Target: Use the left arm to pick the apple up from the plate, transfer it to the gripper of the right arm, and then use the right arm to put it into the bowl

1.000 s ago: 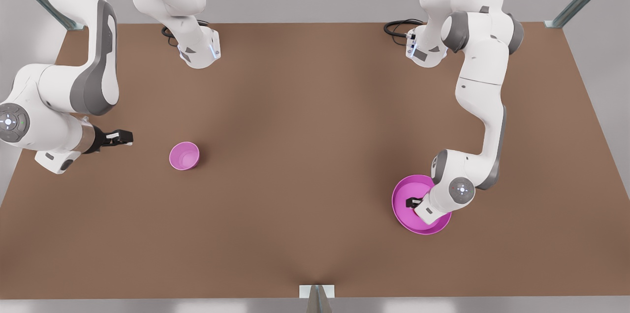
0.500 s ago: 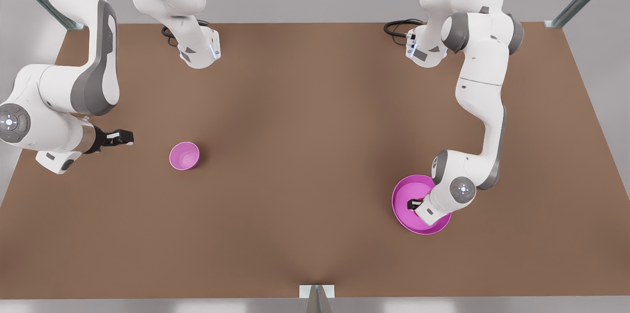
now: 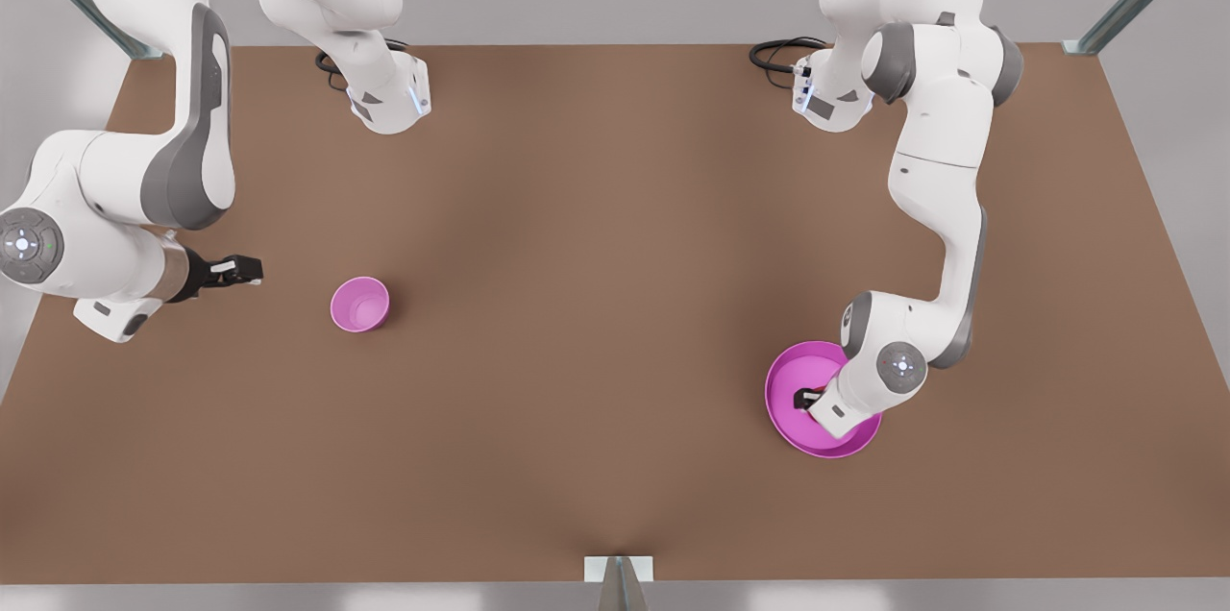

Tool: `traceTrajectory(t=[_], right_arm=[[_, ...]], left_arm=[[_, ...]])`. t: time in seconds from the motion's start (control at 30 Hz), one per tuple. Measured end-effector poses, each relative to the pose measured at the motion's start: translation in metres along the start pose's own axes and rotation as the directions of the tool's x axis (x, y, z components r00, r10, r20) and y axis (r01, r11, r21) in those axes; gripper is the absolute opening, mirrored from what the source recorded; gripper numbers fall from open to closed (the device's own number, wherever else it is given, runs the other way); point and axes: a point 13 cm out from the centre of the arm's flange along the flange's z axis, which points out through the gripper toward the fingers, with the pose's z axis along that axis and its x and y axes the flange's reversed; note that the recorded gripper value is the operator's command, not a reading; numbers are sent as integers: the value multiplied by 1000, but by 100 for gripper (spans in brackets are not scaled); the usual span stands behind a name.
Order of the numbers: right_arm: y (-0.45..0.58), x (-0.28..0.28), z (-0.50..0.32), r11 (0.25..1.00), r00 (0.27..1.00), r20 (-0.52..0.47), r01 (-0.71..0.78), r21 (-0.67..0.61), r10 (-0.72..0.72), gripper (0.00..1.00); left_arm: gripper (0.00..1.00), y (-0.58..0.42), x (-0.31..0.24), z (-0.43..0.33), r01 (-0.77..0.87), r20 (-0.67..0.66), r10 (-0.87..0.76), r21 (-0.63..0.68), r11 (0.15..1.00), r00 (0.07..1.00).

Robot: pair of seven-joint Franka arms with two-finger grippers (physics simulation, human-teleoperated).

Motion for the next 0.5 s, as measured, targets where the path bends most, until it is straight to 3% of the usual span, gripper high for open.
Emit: traceTrajectory(t=[0.2, 0.5], right_arm=[[0, -1, 3, 1000, 1000, -4, 1, -1, -1, 100], [-1, -1, 3, 1000, 1000, -5, 0, -2, 0, 100]], left_arm=[[91, 0, 0, 0, 3, -1, -3, 1, 1000, 1000], [72, 0, 5, 2, 8, -8, -8, -3, 1000, 1000]])
